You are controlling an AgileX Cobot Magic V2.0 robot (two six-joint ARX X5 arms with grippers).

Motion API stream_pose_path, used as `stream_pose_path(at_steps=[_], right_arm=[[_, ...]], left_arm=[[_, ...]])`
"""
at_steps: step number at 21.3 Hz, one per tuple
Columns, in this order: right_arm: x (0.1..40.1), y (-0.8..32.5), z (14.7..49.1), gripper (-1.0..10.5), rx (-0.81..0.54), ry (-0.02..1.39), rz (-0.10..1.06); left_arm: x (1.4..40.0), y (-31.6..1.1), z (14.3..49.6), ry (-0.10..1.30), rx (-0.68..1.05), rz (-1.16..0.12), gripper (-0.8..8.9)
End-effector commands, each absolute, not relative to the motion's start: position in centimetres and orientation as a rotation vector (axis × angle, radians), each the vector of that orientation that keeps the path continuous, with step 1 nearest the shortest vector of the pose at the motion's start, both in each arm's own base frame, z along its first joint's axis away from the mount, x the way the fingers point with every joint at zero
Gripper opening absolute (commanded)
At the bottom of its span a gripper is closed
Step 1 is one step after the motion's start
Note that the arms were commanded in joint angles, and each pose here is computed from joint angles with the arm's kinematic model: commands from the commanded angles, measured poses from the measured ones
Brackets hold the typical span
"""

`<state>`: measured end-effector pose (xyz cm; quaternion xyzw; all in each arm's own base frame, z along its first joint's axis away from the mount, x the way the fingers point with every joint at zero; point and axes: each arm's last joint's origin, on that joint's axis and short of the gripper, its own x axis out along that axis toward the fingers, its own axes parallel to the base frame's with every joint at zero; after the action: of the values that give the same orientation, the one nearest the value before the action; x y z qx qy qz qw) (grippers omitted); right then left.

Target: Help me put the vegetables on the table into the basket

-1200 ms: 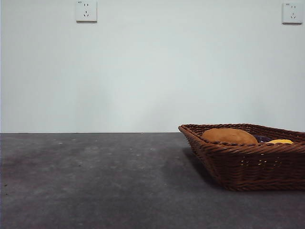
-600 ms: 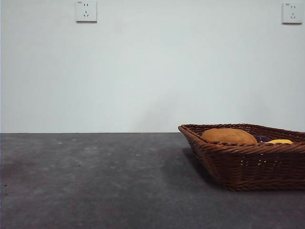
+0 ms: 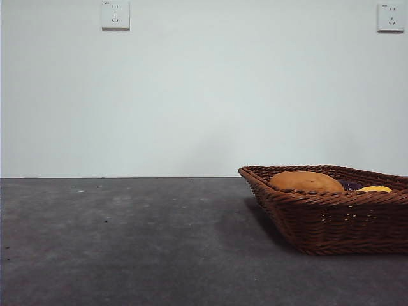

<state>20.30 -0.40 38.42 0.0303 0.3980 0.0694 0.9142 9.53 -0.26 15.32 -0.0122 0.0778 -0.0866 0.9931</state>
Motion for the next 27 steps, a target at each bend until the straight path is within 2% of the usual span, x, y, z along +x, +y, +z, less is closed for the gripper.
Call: stream_pose_path(at_steps=[1, 16, 19, 21, 27], right_arm=[[20.4, -0.4, 38.4, 0.0, 0.065, 0.819, 0.141], [20.4, -0.4, 38.4, 0.0, 0.065, 0.82, 0.142], [19.8, -0.5, 38.7, 0.0, 0.048, 0.801, 0.105], [18.2, -0.5, 39.8, 0.0, 0.028, 0.737, 0.073], [10.3, -0.4, 43.8, 0.0, -0.019, 0.379, -0.011]], left_arm=[[9.6, -0.2, 15.1, 0.153, -0.042, -0.173, -0.03], [9.6, -0.2, 15.0, 0.164, -0.043, -0.173, -0.03], [9.6, -0.2, 15.0, 0.164, -0.043, -0.173, -0.03], [9.6, -0.2, 15.0, 0.164, -0.044, -0.173, -0.03], [9.6, -0.2, 15.0, 0.164, -0.043, -0.173, -0.03]])
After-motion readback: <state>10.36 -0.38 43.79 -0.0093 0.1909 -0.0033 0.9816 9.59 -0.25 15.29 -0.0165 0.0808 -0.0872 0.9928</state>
